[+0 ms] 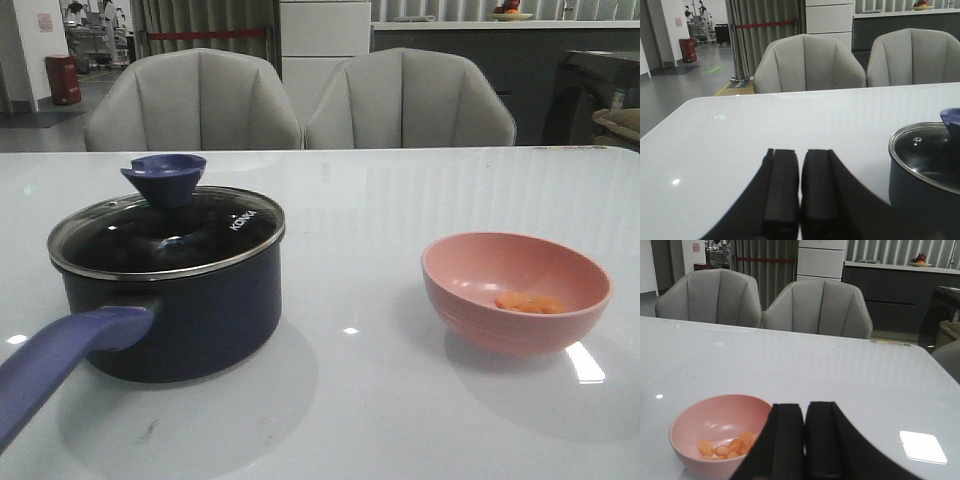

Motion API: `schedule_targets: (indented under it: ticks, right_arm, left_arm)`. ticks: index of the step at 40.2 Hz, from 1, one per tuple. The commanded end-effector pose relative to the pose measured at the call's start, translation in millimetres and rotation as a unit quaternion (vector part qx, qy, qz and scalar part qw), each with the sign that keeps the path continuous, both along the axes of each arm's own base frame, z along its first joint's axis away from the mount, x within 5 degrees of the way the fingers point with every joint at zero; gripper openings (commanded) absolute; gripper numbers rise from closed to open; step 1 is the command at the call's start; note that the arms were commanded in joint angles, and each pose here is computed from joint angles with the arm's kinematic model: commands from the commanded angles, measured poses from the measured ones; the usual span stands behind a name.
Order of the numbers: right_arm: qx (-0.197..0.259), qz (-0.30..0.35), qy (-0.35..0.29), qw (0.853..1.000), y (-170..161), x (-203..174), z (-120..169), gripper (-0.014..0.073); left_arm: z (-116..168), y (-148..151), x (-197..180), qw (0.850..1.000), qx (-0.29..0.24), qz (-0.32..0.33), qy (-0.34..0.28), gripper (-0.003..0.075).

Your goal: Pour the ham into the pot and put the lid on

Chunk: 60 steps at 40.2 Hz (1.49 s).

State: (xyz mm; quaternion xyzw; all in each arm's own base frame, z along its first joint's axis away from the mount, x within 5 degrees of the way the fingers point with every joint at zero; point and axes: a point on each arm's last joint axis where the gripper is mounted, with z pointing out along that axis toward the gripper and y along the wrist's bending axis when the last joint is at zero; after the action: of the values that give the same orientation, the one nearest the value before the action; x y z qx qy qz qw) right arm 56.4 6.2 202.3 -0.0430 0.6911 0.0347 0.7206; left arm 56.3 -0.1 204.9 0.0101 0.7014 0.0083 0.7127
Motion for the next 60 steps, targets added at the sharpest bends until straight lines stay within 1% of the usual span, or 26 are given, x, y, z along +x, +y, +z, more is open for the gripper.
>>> schedule_targets:
  ticks: [1,31,34,36,37,40,45,47,49,53,56,60]
  right_arm:
    - [0.0,-0.002,-0.046,0.999,0,-2,5,0.0151]
    - [0.0,-0.002,-0.046,0.999,0,-2,5,0.0151]
    - [0.0,-0.002,-0.046,0.999,0,-2,5,0.0151]
    - [0.0,-0.002,-0.046,0.999,0,-2,5,0.0151]
    - [0.0,-0.002,-0.046,0.999,0,-2,5,0.0151]
    - [0.0,-0.002,-0.046,0.999,0,-2,5,0.0151]
    - [0.0,-0.002,-0.046,0.999,0,-2,5,0.0151]
    - [0.0,-0.002,-0.046,0.999,0,-2,5,0.0151]
    - [0.0,-0.002,-0.046,0.999,0,-2,5,0.0151]
    - [0.0,-0.002,-0.046,0.999,0,-2,5,0.0151]
    - [0.0,-0.002,-0.046,0.999,0,-2,5,0.0151]
    - [0.0,-0.002,-0.046,0.999,0,-2,5,0.0151]
  left_arm:
    - [-2,0,0,0.999,-0.006,-0.001,-0.035,0.0113]
    - [-1,0,-1,0.999,-0.006,-0.001,-0.04,0.0113]
    - [2,0,-1,0.998,-0.007,-0.002,-0.06,0.0113]
    - [9,0,-2,0.995,-0.007,-0.002,-0.095,0.0113]
    - [16,0,-4,0.992,-0.013,-0.003,-0.127,0.0113]
    - [31,1,-8,0.984,-0.04,-0.002,-0.172,0.0113]
    - [59,1,-13,0.982,-0.041,-0.004,-0.184,0.0113]
    - [70,1,-13,0.984,-0.042,-0.005,-0.173,0.0113]
    - [81,0,-13,0.988,-0.048,-0.007,-0.146,0.0113]
    - [103,-1,-8,0.996,-0.059,-0.012,-0.073,0.0113]
    - [117,-2,-4,0.998,-0.058,-0.015,-0.032,0.0113]
    - [128,-3,2,0.998,-0.057,-0.016,0.012,0.0113]
